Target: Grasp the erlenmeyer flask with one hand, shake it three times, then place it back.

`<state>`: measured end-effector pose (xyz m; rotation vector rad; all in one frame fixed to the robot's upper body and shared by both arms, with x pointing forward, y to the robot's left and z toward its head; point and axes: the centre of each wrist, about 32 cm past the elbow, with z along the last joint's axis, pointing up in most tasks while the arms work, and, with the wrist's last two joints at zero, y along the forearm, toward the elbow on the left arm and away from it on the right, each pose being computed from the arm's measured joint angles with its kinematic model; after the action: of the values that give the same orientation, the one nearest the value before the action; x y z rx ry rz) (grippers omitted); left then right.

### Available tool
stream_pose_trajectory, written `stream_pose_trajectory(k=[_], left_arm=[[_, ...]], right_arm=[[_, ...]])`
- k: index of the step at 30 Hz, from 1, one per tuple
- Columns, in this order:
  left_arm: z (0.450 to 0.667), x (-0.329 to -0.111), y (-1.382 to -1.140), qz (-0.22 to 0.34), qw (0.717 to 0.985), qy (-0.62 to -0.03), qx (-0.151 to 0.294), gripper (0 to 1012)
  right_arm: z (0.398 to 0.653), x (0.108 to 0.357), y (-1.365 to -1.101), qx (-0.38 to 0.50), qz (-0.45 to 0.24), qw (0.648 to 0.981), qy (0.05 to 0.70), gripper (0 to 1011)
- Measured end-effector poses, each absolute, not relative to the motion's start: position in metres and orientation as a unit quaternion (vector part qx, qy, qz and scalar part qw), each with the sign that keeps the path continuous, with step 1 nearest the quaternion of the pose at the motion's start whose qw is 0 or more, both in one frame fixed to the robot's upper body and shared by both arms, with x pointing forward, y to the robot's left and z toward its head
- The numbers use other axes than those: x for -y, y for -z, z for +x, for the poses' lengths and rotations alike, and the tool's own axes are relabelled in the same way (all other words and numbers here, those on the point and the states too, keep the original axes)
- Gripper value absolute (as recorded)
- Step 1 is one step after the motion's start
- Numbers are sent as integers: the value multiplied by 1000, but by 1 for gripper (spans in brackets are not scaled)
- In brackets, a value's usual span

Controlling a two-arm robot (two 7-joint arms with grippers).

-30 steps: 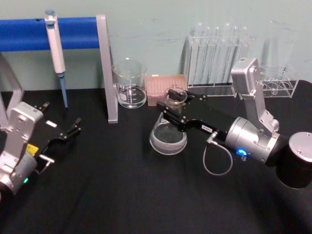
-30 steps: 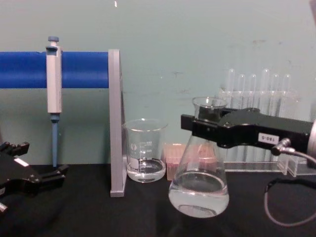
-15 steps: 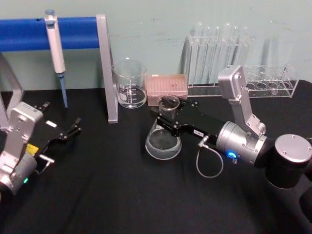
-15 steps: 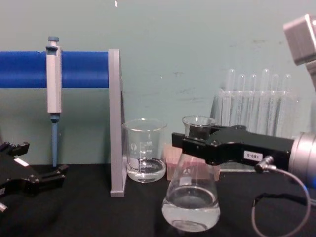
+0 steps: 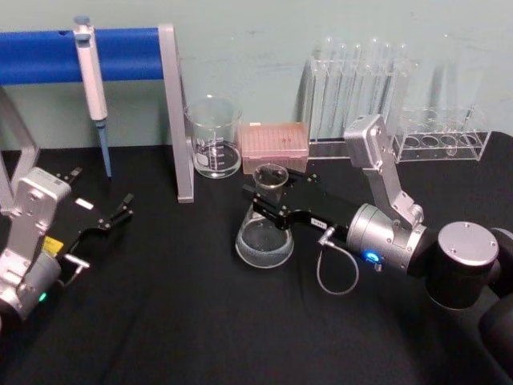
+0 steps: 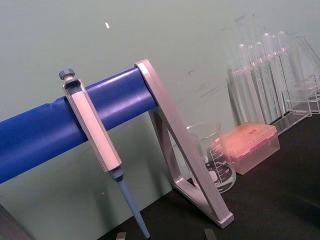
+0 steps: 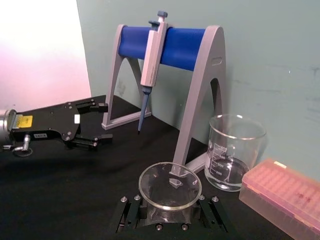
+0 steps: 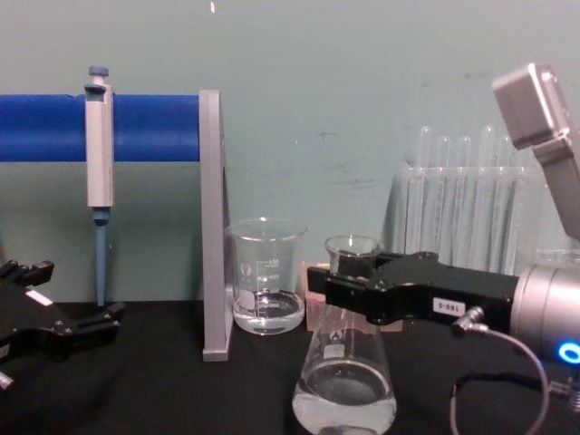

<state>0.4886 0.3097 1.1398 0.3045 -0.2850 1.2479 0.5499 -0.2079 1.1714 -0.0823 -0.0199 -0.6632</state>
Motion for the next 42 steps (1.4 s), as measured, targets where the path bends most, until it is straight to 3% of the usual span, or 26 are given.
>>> stream_pose_trajectory(k=[38,42], left_arm=[[489,-310,-1140,141,791,-580,132,1001],[489,-310,-1140,141,791,-580,132,1001]], right_arm=[[556,205,-1161,5,-63,943,327,448],[556,205,-1162,4,-62,943,327,517]])
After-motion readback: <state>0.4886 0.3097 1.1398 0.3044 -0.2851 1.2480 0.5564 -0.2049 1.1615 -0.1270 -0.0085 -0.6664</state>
